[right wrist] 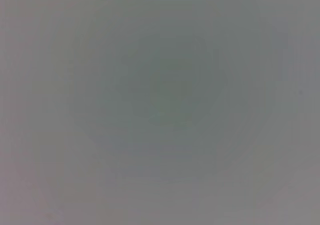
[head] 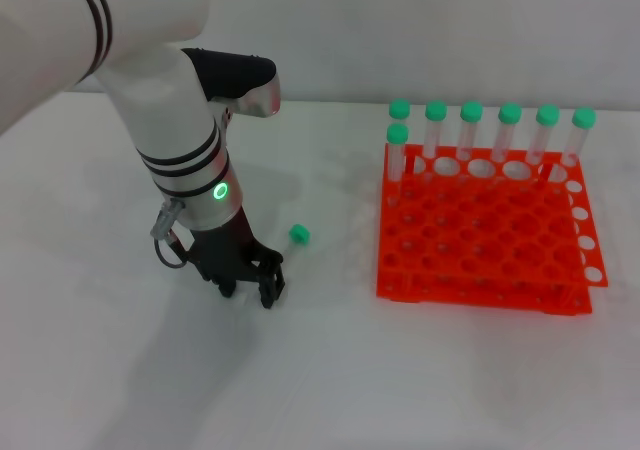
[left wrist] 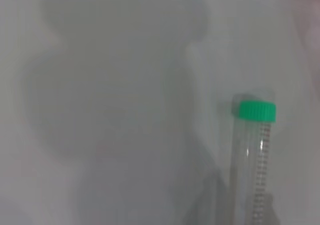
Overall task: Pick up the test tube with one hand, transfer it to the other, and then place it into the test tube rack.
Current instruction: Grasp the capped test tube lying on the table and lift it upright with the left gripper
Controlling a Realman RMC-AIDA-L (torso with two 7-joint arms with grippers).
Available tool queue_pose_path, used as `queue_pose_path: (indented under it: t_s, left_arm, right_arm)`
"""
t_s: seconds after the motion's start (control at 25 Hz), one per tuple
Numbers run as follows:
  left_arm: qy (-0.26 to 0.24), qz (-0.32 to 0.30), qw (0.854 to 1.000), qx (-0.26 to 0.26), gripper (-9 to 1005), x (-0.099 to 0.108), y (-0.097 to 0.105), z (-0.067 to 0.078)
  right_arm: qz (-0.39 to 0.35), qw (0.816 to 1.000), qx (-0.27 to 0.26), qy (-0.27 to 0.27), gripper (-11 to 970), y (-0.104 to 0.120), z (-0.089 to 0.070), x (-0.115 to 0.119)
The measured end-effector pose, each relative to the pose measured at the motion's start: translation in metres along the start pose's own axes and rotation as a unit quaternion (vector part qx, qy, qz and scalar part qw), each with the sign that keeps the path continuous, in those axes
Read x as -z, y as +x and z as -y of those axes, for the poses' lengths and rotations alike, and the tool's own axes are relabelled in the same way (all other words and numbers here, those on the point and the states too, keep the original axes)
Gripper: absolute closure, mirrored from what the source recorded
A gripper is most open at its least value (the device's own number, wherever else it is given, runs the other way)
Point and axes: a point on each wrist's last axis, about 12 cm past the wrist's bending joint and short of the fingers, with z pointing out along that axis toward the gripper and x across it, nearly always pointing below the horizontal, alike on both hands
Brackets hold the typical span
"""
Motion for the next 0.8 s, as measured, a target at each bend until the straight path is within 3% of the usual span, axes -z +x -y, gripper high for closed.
queue_pose_path:
  t_s: [0.48,0.68,0.8]
  left_arm:
    - [0.000,0.016,1.000,-0.023,564,-0.0021,-0.0046,0.0060]
    - [0.002,0.018,1.000,-0.020,789,-0.0030,-0.0041,0.0050]
    - [0.003,0.027,0.999,-0.023,810,-0.0016,-0.0070,0.0056]
  right_arm:
    - [0.001,1.000,-0.003,0.003,115,0.0004,-0.0003,0.0005]
    - [0.002,1.000,-0.003,0.004,115,0.0002,0.0008,0.0011]
    - [0.002,1.000,-0.001,0.004,116,0.0001,0.0023,0.0018]
